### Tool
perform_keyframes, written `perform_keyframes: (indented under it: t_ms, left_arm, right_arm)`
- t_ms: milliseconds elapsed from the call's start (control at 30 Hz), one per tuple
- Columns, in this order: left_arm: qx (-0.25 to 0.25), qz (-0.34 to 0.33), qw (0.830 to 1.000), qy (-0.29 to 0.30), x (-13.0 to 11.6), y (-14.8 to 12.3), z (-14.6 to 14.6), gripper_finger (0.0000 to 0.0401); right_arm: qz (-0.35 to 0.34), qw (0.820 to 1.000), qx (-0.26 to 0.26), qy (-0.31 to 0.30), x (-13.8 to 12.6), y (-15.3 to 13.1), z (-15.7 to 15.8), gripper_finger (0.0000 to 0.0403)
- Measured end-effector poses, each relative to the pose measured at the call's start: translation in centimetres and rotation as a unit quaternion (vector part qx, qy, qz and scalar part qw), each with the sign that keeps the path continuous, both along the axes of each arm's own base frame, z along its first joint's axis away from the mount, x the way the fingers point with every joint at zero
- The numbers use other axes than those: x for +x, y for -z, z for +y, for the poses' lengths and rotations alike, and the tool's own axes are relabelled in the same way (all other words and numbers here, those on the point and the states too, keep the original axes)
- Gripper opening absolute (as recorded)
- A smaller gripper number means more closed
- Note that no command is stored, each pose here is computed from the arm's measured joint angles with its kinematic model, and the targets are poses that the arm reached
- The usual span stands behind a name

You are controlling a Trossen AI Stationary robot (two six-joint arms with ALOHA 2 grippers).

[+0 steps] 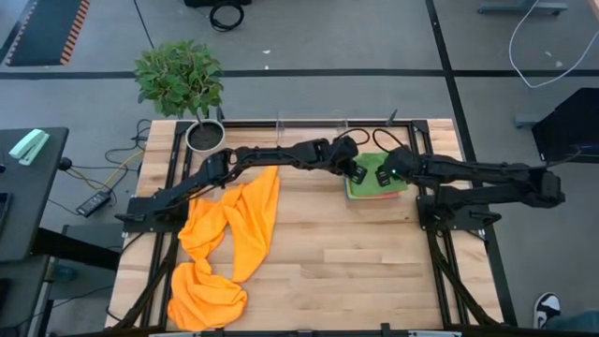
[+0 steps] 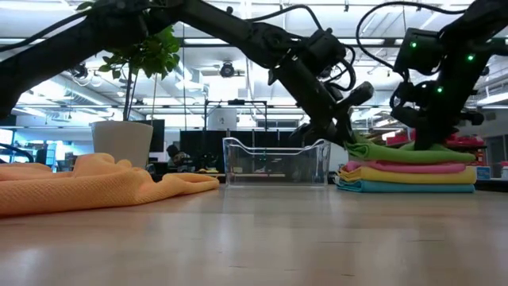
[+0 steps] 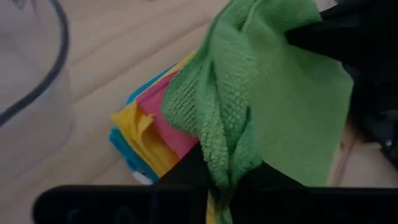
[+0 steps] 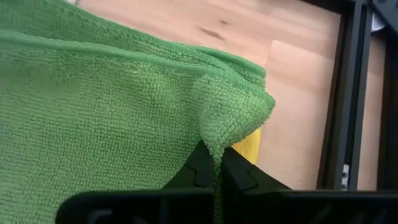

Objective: Fold microfiber towels
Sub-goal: Stack the green towel on the top of the pink towel

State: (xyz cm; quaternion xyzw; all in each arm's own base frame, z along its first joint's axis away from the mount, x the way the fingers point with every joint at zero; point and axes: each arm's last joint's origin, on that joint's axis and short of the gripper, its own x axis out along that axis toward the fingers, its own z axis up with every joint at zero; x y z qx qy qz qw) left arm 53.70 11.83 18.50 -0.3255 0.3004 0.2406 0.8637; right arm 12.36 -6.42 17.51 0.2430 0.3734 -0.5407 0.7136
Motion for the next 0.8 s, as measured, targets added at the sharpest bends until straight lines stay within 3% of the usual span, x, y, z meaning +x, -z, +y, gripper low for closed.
perform_keyframes:
  t_ms: [267, 433, 633, 800]
  left_arm:
    - [-0.001, 0.045, 0.999, 0.014, -1.0, -0.8, 0.9, 0.0138]
    - [0.014, 0.05, 0.998, 0.032, -1.0, -2.4, 0.6, 0.0171]
    - [0.068, 0.033, 0.995, 0.072, 0.1, -3.7, -3.1, 0.0158]
    - [0.09, 0.022, 0.99, 0.11, 1.0, -2.4, -6.2, 0.0121]
  right_arm:
    - [0.011, 1.0, 0.019, 0.006, 0.4, 0.6, -0.1, 0.0005]
    - [0.012, 1.0, 0.019, 0.006, 0.4, 0.7, -0.2, 0.0033]
    - [0.023, 0.999, 0.019, 0.031, -0.1, 0.6, 0.0, 0.0072]
    - [0.035, 0.998, 0.013, 0.046, -0.2, -0.3, -0.1, 0.0104]
